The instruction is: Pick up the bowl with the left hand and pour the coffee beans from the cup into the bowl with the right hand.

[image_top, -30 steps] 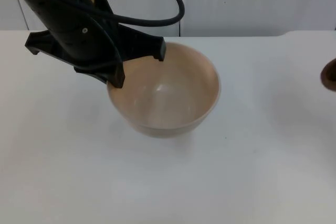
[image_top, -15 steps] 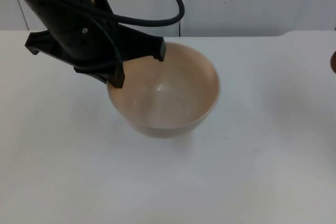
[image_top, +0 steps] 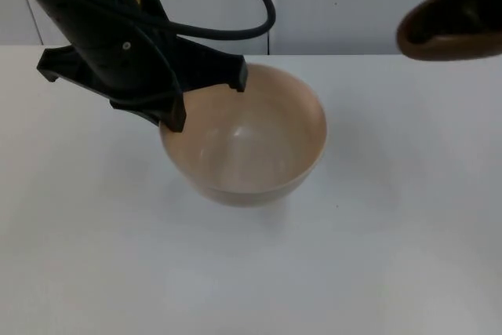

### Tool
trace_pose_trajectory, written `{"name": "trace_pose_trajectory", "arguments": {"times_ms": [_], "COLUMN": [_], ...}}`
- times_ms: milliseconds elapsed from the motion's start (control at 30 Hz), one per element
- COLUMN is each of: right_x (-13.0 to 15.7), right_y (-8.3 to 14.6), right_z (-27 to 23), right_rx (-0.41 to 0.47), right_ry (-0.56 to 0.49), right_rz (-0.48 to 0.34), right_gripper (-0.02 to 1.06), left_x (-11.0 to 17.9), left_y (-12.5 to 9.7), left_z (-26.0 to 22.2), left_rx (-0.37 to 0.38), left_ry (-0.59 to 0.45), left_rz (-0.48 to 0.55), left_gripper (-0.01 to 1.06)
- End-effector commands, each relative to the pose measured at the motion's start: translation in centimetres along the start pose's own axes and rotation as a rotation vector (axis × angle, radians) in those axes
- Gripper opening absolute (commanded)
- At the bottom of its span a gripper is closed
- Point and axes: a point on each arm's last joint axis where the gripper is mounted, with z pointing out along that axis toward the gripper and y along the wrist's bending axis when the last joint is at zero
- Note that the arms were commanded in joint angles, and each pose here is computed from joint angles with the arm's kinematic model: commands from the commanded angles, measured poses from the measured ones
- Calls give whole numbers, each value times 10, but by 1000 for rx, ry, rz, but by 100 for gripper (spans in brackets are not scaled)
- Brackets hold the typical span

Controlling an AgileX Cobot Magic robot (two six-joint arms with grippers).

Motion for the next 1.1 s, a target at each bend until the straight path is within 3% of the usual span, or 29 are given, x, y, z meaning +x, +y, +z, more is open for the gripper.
{"name": "trace_pose_trajectory", "arguments": {"times_ms": [0,267,433,667,833,1067], "right_x": [-7,-19,-18,-18,-18,-17], "right_y": [10,42,69,86,100,113], "right_z": [-3,1,2,-7,-19,-29], "right_rx": [-9,11,102,193,305,367], "right_ry": [-18,-43,-76,-144,-237,-306], "right_rz": [-19,-112,-203,-252,-307,-356], "right_gripper": [0,0,0,0,0,0], "left_x": [-2,-2,-2,-2,-2,-3], "left_y": [-3,-3,-3,-3,-3,-3], "left_z": [-5,-5,-5,-5,-5,-5], "left_rx": [12,14,14,14,14,14], "left_ry": [-13,-19,-19,-19,-19,-23], "left_rz": [-8,-8,-8,-8,-8,-6], "left_gripper": [0,0,0,0,0,0]}}
